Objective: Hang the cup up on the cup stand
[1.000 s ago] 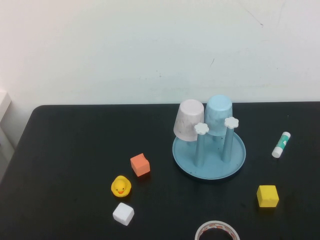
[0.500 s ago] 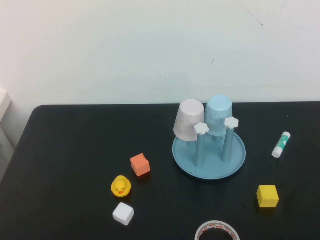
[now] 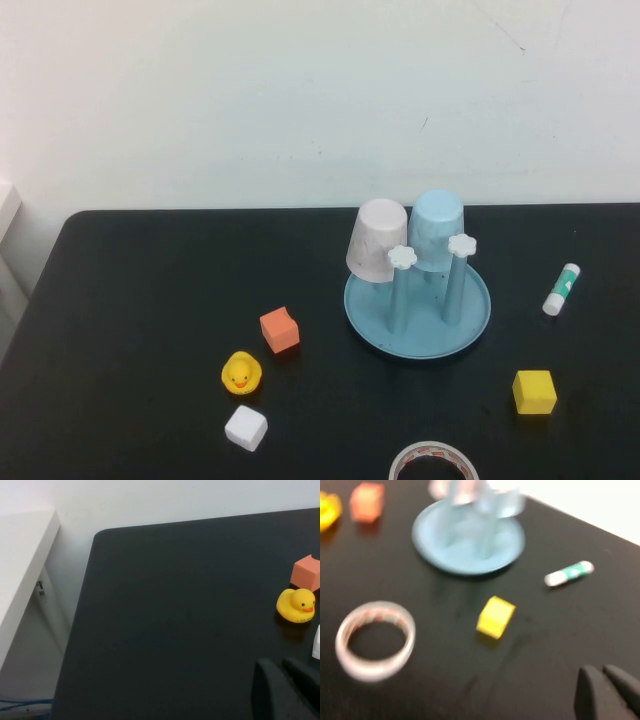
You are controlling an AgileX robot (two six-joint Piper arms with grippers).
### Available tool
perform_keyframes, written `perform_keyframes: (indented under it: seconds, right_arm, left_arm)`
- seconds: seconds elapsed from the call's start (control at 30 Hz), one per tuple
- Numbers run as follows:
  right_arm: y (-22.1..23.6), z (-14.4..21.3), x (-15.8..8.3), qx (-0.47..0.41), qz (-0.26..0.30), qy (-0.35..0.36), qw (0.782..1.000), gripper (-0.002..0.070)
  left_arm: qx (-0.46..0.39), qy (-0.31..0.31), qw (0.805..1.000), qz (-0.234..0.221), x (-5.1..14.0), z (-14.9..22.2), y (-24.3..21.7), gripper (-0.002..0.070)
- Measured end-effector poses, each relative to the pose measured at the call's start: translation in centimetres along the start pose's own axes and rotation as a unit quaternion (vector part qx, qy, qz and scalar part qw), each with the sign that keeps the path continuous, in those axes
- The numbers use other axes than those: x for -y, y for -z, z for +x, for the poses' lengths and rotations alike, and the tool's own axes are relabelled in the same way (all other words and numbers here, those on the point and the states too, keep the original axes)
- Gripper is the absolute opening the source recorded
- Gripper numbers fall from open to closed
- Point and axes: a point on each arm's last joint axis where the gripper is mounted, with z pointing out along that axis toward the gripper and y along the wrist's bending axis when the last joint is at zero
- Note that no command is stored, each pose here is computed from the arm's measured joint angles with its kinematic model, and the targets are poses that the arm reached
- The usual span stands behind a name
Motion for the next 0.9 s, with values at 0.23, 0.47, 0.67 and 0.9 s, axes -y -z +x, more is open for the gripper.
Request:
perform_keyframes:
  seconds: [0.23, 0.47, 0.67, 0.9]
  right_arm:
    - [-0.1, -0.1, 1.2, 0.127, 0.093, -0.098, 0.983, -0.0001]
    - [0.3, 1.2, 1.2, 0.324, 0.175, -0.095, 0.925, -0.0001]
    - [0.3, 1.8, 1.0, 0.35, 0.197, -0.084, 0.912, -0.0001]
    - [-0.1, 2.4, 1.1, 0.362, 0.187, -0.134, 0.903, -0.0001]
  left_arm:
    - [0.0, 0.001, 1.0, 0.0, 0.0, 0.0, 0.0, 0.0]
    - [0.0, 0.001, 1.0, 0.0, 0.0, 0.0, 0.0, -0.0001]
    - [0.0, 0.001, 1.0, 0.0, 0.0, 0.0, 0.0, -0.0001]
    - [0.0, 0.001, 1.0, 0.0, 0.0, 0.0, 0.0, -0.0001]
